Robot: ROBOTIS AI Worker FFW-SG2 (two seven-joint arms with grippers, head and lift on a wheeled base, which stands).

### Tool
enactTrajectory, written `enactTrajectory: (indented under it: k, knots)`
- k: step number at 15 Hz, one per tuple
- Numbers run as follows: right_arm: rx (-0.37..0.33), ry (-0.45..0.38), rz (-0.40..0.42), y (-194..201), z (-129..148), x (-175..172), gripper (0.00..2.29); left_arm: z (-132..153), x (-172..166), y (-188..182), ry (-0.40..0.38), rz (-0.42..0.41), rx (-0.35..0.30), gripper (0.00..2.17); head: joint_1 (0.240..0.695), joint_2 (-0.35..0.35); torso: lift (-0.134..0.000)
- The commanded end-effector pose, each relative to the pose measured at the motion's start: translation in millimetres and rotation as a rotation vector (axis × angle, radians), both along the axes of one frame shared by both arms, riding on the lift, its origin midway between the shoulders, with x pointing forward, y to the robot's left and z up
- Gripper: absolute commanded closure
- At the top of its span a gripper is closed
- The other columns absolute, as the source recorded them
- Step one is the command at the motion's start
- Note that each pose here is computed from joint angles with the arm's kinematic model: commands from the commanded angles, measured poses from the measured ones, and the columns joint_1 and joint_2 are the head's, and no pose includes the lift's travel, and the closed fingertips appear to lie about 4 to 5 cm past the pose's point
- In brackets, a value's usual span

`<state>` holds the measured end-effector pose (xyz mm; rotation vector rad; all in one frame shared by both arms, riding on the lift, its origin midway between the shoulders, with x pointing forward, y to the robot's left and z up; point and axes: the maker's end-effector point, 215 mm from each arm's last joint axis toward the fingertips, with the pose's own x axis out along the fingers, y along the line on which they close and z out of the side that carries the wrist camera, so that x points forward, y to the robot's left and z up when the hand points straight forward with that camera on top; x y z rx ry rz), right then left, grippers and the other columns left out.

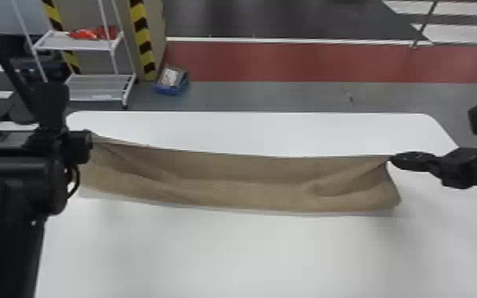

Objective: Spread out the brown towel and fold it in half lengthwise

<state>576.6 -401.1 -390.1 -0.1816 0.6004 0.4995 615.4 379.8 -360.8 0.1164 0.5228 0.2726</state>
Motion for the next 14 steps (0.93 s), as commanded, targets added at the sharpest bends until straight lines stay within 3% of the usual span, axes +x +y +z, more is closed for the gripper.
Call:
enactTrajectory:
  k: [1,8,14]
  knots:
    - [-0.014,0.014,0.002,3.2,-5.1,8.7,1.62,-5.9,5.1,3.7,0.018,0.006,0.0,1.52,0.695,-0.02,-0.122]
    - [-0.064,0.024,0.026,14.2,-22.3,29.9,1.62,-23.8,11.4,-1.5,0.055,-0.008,0.028,1.52,0.695,-0.012,-0.122]
    - [-0.115,-0.038,0.02,11.5,-27.1,50.1,1.62,-30.3,27.7,-1.8,0.042,-0.006,0.054,1.52,0.695,-0.013,-0.122]
